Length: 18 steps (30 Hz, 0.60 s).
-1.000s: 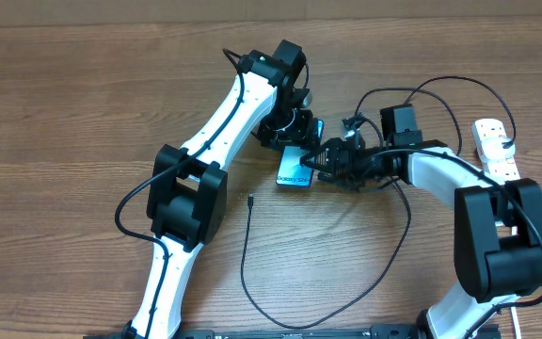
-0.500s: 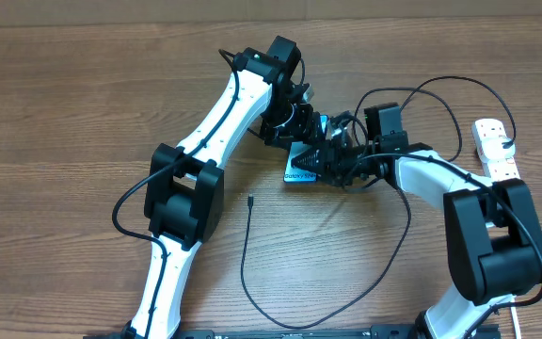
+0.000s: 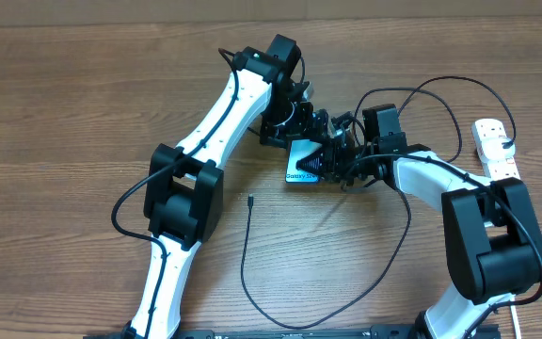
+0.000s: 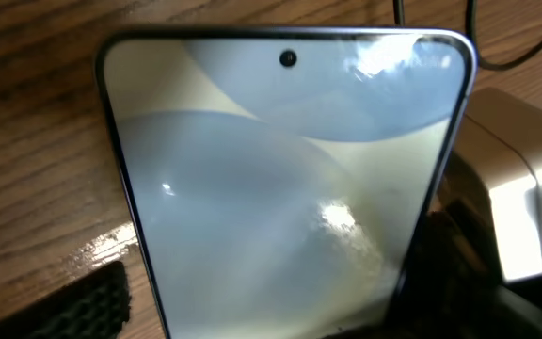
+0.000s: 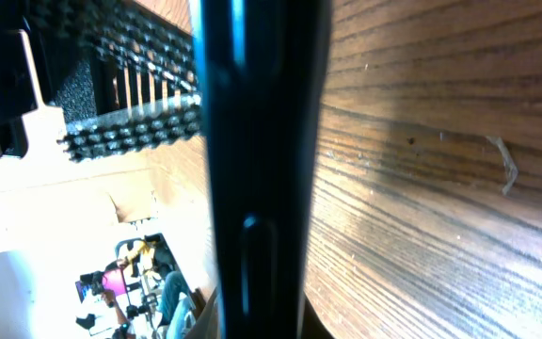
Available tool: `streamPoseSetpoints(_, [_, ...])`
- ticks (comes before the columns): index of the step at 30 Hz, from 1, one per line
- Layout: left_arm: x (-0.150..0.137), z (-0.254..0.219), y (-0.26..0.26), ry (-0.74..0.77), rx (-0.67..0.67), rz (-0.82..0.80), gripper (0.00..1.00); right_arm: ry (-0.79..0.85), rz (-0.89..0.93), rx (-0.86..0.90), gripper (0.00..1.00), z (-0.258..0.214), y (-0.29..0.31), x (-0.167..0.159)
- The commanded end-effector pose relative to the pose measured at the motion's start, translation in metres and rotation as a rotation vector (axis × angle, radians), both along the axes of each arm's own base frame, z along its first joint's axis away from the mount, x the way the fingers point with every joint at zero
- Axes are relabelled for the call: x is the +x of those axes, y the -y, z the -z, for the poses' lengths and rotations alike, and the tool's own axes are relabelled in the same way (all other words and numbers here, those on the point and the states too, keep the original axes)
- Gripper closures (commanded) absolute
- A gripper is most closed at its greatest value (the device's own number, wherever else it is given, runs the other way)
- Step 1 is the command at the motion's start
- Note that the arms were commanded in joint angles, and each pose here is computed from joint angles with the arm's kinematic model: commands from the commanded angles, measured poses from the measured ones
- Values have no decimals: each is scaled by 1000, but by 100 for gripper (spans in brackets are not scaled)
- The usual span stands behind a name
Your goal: Plug charger to phone and switch on socket
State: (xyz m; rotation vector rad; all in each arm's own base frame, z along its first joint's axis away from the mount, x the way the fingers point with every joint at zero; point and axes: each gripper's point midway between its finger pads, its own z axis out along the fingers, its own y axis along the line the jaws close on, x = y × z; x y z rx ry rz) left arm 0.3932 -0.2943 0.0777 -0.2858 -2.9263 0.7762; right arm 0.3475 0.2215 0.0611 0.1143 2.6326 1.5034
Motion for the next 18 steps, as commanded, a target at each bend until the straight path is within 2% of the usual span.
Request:
streamPoseSetpoints(1, [-7,-11,13,-17,-59,25,0,36,-17,36,96,-10,-3,5])
streamPoseSetpoints(3, [-5,-13,10,-16,-75,29,0,43,-46,94,96,-20,-6,3])
streamPoseSetpoints(5, [-5,-20,14,-14,-150,68,1,60,-74,150,96,-30,-7,2])
streamPoseSetpoints(9, [-5,-49,23,-28,-394,129,6,89,-127,270,96,-54,-8,1])
streamPoseSetpoints(12, [2,-78,19,-17,-601,151,14,107,-182,369,96,-75,-9,-2])
streamPoseSetpoints(18, [10,-128,13,16,-923,183,25,135,-192,422,96,-96,-11,5])
